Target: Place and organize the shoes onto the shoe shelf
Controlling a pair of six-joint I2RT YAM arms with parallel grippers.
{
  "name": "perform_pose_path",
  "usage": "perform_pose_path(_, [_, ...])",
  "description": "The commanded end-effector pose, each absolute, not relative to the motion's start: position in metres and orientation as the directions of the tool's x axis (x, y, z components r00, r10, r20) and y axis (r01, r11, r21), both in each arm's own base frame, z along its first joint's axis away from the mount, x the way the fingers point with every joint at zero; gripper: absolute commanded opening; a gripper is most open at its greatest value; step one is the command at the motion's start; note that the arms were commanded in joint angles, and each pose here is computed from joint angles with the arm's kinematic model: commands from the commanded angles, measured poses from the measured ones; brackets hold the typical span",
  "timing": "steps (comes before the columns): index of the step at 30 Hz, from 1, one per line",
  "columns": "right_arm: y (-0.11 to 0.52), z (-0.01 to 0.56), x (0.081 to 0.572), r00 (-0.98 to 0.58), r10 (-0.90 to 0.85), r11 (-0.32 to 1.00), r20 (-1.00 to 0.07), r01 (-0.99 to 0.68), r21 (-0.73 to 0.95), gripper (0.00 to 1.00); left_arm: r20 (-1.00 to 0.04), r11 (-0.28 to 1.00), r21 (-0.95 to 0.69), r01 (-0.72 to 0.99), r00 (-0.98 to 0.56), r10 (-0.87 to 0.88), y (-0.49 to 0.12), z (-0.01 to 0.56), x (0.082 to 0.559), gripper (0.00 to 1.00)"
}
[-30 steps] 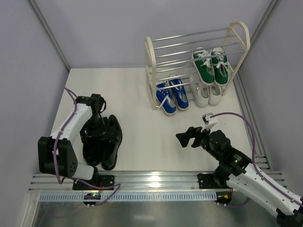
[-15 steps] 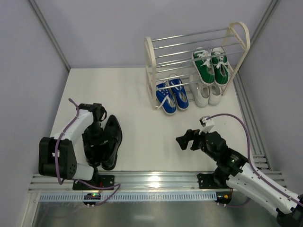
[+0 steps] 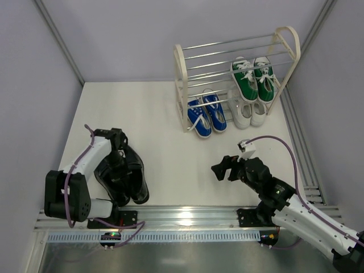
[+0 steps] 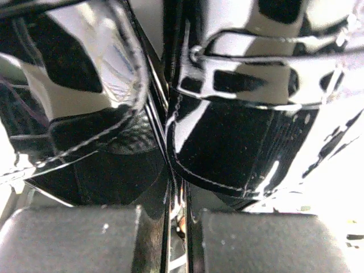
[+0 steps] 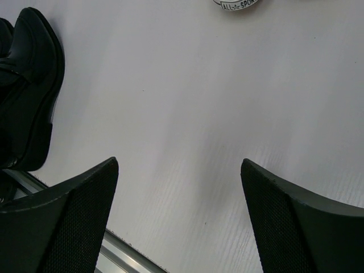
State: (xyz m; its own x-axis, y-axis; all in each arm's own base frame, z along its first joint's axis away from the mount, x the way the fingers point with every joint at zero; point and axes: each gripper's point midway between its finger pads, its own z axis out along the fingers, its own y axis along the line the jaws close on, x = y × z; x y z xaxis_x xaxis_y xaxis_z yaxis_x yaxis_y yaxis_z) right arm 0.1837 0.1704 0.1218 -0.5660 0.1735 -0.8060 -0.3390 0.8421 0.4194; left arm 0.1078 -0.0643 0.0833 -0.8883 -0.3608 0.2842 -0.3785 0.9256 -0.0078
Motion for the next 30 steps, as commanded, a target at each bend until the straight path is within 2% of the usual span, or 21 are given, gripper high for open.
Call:
perform_pose_path(1, [0.171,0.143,0.190,-0.524,0.203,0.840,-0.827,-0.341,0.422,0.88,0.337,0.899,-0.177,-0.400,-0.883,-0.326,-0.098,0.102,0.101,0.00])
perform_pose_path(2, [0.167,0.143,0.190,-0.526,0.195,0.852,-0.828,-0.328,0.409,0.88,0.308,0.886,-0.219,-0.409,-0.890,-0.335,-0.106,0.110,0.109,0.00])
perform_pose_path(6, [0.155,0.163,0.196,-0.484,0.201,0.880,-0.851,-0.294,0.374,0.88,0.162,0.912,-0.314,-0.263,-0.962,-0.221,-0.142,0.130,0.134,0.00])
perform_pose_path(9, [0.145,0.177,0.199,-0.458,0.206,0.899,-0.865,-0.260,0.352,0.88,0.122,0.915,-0.356,-0.192,-0.980,-0.159,-0.173,0.136,0.149,0.00])
perform_pose_path(10, [0.140,0.181,0.201,-0.444,0.212,0.908,-0.871,-0.240,0.343,0.88,0.118,0.924,-0.360,-0.129,-0.989,-0.091,-0.188,0.135,0.141,0.00])
perform_pose_path(15, [0.123,0.201,0.203,-0.411,0.221,0.931,-0.884,-0.182,0.317,0.89,0.108,0.916,-0.400,-0.024,-0.994,0.021,-0.245,0.113,0.144,0.00])
perform_pose_path(22, [0.100,0.205,0.198,-0.405,0.236,0.951,-0.883,-0.091,0.296,0.89,0.159,0.899,-0.427,0.099,-0.970,0.183,-0.287,0.083,0.102,0.00])
perform_pose_path(27, [0.084,0.214,0.200,-0.370,0.241,0.962,-0.897,-0.030,0.271,0.89,0.087,0.852,-0.430,0.298,-0.926,0.368,-0.315,0.098,0.064,0.00])
perform_pose_path(30, [0.082,0.217,0.203,-0.373,0.220,0.970,-0.902,-0.010,0.241,0.89,0.065,0.833,-0.443,0.331,-0.915,0.397,-0.320,0.105,0.056,0.00])
